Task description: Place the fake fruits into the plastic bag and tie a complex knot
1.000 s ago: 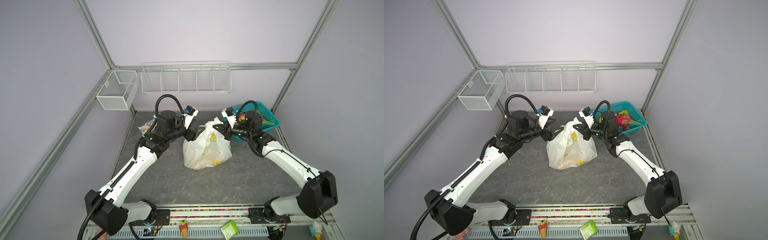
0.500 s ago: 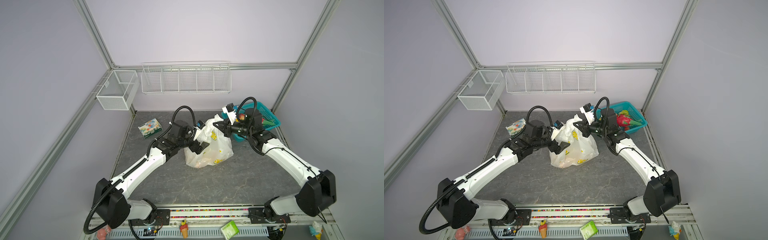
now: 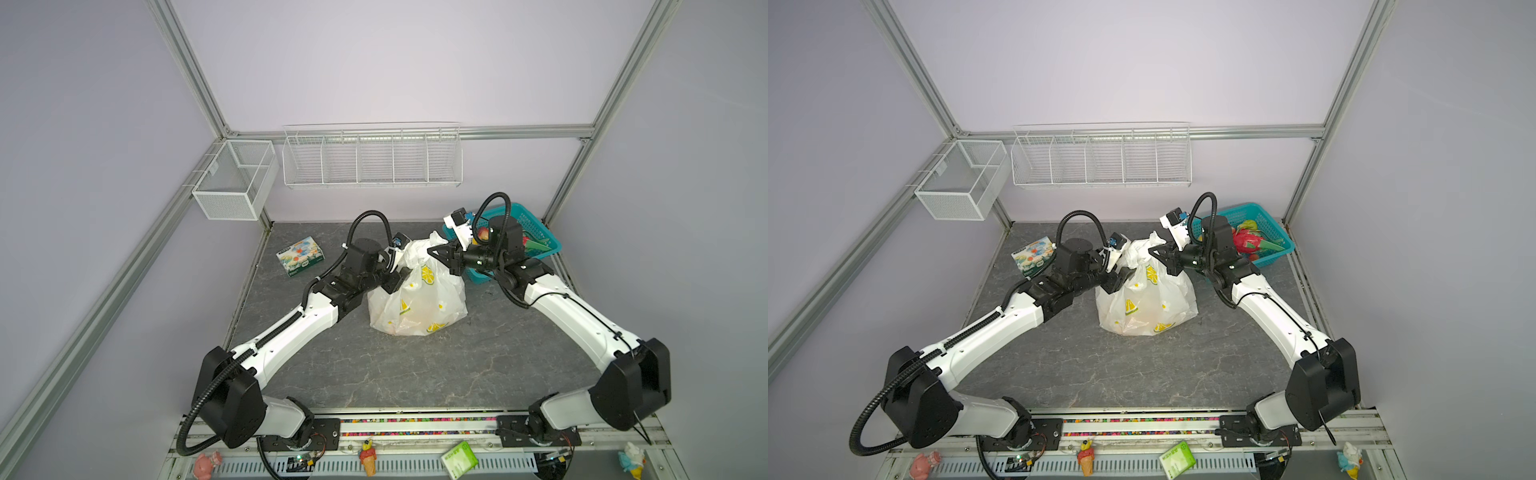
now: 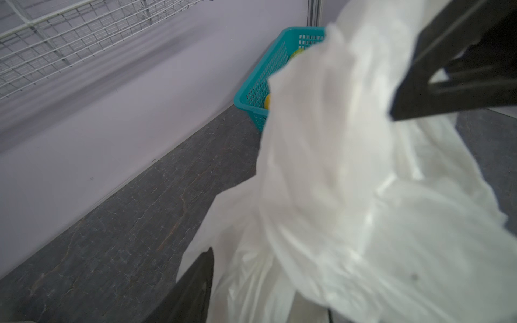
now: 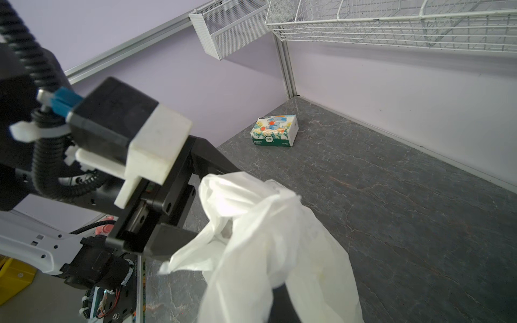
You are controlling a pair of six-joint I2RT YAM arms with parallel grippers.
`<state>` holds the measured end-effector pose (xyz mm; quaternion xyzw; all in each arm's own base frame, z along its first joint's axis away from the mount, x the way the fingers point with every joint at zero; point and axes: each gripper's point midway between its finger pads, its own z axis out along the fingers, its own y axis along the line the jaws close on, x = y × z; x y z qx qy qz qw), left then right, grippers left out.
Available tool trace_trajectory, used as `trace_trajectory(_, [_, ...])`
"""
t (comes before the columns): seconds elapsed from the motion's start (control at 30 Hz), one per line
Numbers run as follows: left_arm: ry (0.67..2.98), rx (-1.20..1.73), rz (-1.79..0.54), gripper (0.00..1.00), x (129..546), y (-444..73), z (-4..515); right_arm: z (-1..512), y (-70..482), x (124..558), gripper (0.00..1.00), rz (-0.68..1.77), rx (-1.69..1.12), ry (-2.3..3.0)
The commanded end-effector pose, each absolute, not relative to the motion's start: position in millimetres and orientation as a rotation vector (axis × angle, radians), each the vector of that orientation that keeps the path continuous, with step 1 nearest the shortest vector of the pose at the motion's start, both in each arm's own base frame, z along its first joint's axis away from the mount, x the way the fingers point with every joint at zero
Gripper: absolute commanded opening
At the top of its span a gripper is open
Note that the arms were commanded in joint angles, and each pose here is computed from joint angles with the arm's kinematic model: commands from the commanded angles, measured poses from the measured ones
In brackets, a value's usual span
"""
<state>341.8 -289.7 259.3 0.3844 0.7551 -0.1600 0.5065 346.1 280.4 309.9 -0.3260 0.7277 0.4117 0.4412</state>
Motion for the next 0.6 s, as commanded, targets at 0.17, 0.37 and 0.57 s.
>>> trace_trajectory(0.17, [1.831,0.938,-0.299,0.41,344,-275,261,324,281,336,0.07,1.065,-0.92,1.723])
trace_trajectory(0.37, [1.812,0.901,-0.34,0.12,346,-271,274,316,279,333,0.07,1.049,-0.995,1.711])
trace_trajectory(0.57, [1.811,0.892,-0.46,0.0,339,-271,286,303,277,334,0.07,0.955,-1.083,1.685])
